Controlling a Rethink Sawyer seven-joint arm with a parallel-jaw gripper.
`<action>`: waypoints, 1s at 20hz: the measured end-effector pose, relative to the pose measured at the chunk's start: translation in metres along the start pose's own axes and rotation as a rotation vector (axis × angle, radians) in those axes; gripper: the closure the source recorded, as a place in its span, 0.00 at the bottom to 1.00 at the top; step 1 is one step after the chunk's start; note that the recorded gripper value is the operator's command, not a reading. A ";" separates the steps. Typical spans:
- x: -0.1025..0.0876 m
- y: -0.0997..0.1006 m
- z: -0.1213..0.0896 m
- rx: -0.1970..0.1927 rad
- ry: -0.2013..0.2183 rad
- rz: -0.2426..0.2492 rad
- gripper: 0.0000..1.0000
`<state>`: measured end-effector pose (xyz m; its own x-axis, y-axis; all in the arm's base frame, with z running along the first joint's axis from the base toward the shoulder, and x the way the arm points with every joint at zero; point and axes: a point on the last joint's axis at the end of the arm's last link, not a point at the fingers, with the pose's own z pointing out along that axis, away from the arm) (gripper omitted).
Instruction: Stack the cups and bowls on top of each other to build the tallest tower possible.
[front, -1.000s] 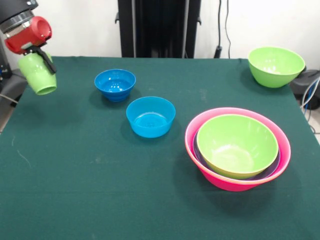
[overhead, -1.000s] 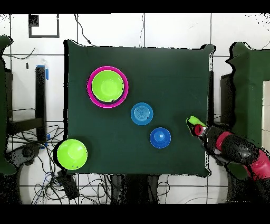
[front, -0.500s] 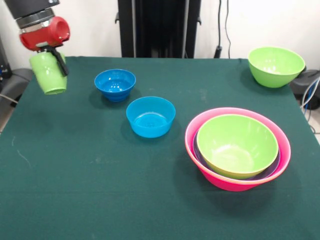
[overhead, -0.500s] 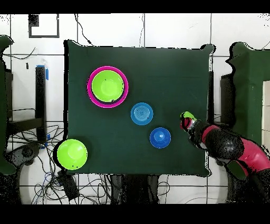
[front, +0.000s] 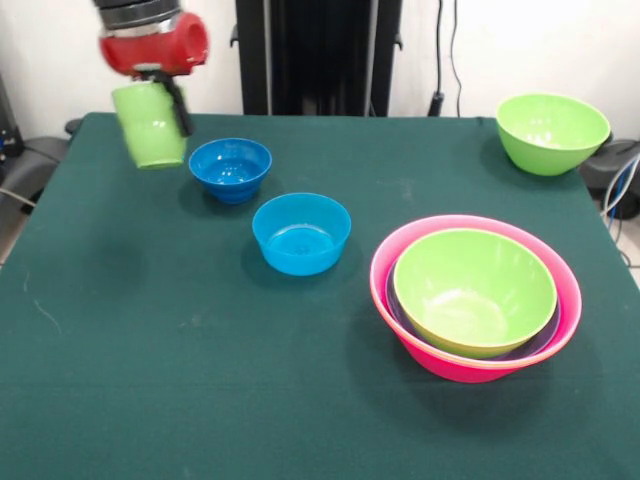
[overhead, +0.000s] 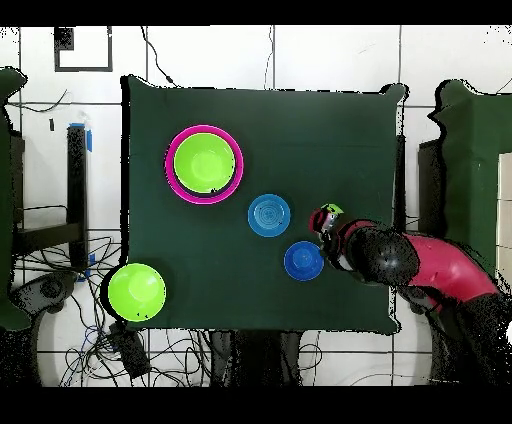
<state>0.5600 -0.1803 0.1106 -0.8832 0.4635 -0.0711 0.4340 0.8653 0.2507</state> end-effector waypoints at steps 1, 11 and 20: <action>0.002 0.011 -0.002 0.012 0.001 0.005 1.00; 0.029 0.127 -0.004 0.079 -0.009 0.095 1.00; 0.042 0.208 0.010 0.073 -0.017 0.200 1.00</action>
<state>0.6143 0.0208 0.1501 -0.7754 0.6300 -0.0435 0.6125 0.7671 0.1905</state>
